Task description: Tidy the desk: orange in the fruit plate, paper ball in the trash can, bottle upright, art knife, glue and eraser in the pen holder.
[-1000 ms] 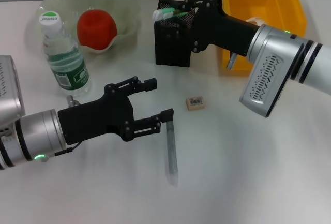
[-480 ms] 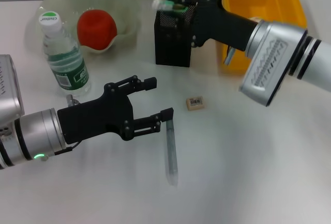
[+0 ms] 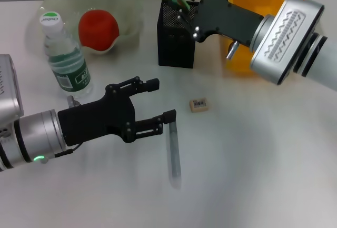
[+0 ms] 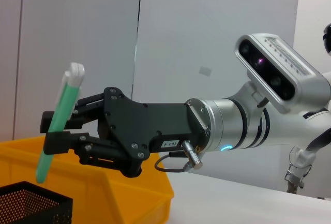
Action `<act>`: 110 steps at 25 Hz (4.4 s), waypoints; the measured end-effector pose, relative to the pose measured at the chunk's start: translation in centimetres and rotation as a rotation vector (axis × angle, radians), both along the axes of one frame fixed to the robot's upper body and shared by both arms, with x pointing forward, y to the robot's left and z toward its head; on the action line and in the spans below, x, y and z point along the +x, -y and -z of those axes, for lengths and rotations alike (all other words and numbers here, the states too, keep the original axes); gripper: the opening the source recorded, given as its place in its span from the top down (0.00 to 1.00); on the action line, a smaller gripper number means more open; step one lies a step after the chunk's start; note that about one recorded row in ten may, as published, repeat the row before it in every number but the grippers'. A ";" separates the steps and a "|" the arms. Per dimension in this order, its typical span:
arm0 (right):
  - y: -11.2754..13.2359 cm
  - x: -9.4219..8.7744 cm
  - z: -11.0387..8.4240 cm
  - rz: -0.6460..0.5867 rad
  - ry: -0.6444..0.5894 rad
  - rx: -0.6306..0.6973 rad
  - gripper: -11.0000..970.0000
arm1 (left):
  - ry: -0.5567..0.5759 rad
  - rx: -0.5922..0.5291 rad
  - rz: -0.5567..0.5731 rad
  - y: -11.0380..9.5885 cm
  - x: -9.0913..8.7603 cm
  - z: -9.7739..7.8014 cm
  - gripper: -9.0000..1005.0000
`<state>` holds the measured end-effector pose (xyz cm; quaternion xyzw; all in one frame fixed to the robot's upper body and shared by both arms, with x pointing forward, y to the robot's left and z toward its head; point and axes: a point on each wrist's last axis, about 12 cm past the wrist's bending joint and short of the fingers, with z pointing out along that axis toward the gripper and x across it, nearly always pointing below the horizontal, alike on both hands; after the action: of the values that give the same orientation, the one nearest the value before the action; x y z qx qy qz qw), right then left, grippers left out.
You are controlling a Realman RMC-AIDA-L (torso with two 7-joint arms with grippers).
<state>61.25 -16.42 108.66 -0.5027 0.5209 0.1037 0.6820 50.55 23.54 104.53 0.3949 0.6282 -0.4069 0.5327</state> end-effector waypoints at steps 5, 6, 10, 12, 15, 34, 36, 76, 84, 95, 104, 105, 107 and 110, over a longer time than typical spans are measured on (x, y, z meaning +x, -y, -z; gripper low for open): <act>0.0 0.5 -0.3 0.042 -0.116 0.104 0.81 | 0.000 -0.001 -0.001 0.0 0.0 0.0 0.22; 0.0 0.6 -0.2 0.056 -0.137 0.126 0.81 | 0.000 -0.001 0.000 0.0 0.0 0.0 0.22; -0.3 0.8 -0.3 0.090 -0.204 0.197 0.81 | -0.001 0.000 0.003 0.0 0.0 0.0 0.22; -0.4 0.9 -0.3 0.094 -0.242 0.226 0.81 | -0.003 0.000 0.004 0.0 -0.1 0.0 0.22; -0.6 1.0 -0.2 0.103 -0.298 0.256 0.81 | -0.003 0.000 0.004 0.0 -0.1 0.1 0.22; -0.4 0.9 0.5 0.153 -0.429 0.345 0.81 | 0.002 0.002 -0.002 -0.2 -0.3 0.2 0.22; -0.4 0.9 0.5 0.156 -0.429 0.354 0.81 | 0.003 0.003 -0.002 -0.2 -0.3 0.2 0.22; 6.2 -3.5 -2.5 -0.191 -0.583 0.493 0.21 | 0.002 0.033 0.007 -1.4 -0.5 0.1 0.22; 8.0 -3.9 -5.3 -0.246 -0.784 0.161 0.21 | -0.015 0.087 0.026 -3.4 -1.6 0.5 0.22; 6.3 -1.0 -7.7 -0.211 -0.923 -0.226 0.22 | -0.027 0.150 0.041 -4.9 -1.6 0.2 0.22; 2.7 -0.2 -6.0 -0.179 -0.916 -0.497 0.22 | -0.009 0.162 0.045 -4.8 -1.6 0.3 0.22; 2.7 -0.2 -6.0 -0.179 -0.916 -0.497 0.22 | -0.008 0.162 0.046 -4.7 -1.5 0.3 0.22; 2.1 0.0 -5.3 -0.165 -0.906 -0.531 0.22 | -0.007 0.161 0.046 -4.6 -1.5 0.3 0.22; 1.4 0.3 -4.4 -0.143 -0.892 -0.558 0.22 | -0.006 0.161 0.046 -4.6 -1.5 0.3 0.22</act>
<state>61.53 -17.84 113.03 -0.6061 0.7328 0.2113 0.2258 49.03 28.17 104.19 0.4497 0.6513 -0.3686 0.4875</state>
